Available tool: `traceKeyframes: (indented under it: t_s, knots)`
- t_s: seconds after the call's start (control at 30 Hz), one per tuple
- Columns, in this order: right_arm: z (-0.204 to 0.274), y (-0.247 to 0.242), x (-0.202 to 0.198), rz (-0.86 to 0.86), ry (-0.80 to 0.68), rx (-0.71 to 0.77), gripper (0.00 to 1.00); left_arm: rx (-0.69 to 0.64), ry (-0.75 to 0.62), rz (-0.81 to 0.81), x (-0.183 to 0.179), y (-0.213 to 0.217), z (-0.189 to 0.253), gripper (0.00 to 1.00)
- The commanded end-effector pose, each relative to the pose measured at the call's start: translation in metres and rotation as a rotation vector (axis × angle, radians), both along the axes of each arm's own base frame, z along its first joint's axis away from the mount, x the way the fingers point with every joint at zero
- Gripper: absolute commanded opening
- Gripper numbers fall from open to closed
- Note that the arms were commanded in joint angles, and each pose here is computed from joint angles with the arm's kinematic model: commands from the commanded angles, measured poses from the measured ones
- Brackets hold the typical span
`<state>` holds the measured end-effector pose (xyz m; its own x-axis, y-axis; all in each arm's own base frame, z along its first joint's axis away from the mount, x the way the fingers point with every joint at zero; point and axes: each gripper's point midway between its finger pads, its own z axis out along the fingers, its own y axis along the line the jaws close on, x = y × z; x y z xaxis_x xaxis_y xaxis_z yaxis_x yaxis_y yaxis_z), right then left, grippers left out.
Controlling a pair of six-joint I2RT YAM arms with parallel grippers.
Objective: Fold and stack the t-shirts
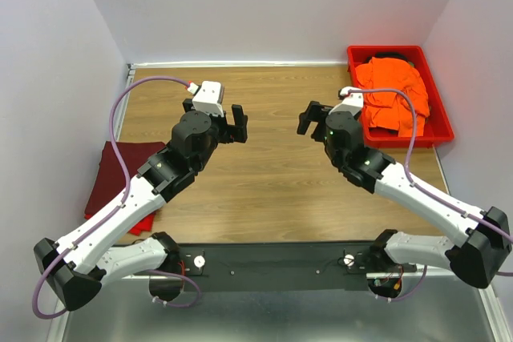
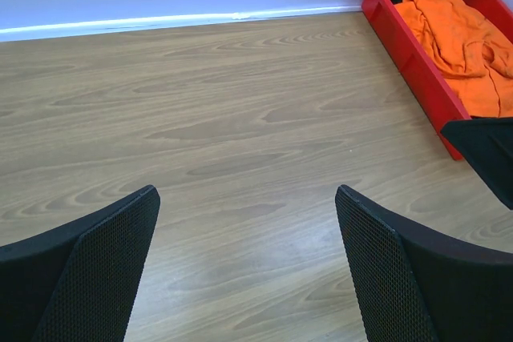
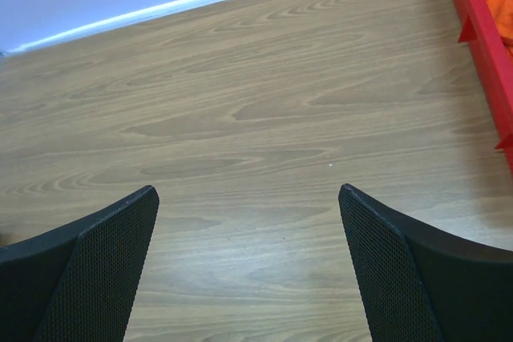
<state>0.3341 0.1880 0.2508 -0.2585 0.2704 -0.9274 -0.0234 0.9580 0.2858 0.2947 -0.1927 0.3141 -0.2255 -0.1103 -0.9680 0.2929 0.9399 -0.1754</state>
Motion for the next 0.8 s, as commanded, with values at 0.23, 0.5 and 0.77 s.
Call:
traceKeyframes:
  t_s: [0.23, 0.5, 0.77]
  knots:
    - [-0.021, -0.095, 0.112, -0.229, 0.141, -0.075, 1.00, -0.016, -0.021, -0.020, -0.002, -0.001, 0.005, 0.98]
    - [-0.064, -0.258, 0.190, -0.520, 0.241, 0.097, 0.93, -0.028, -0.024, -0.011, 0.000, 0.004, 0.006, 0.98]
    - [-0.138, -0.296, 0.215, -0.605, 0.363, 0.108, 0.88, -0.032, -0.017, -0.022, 0.004, 0.005, 0.004, 0.98]
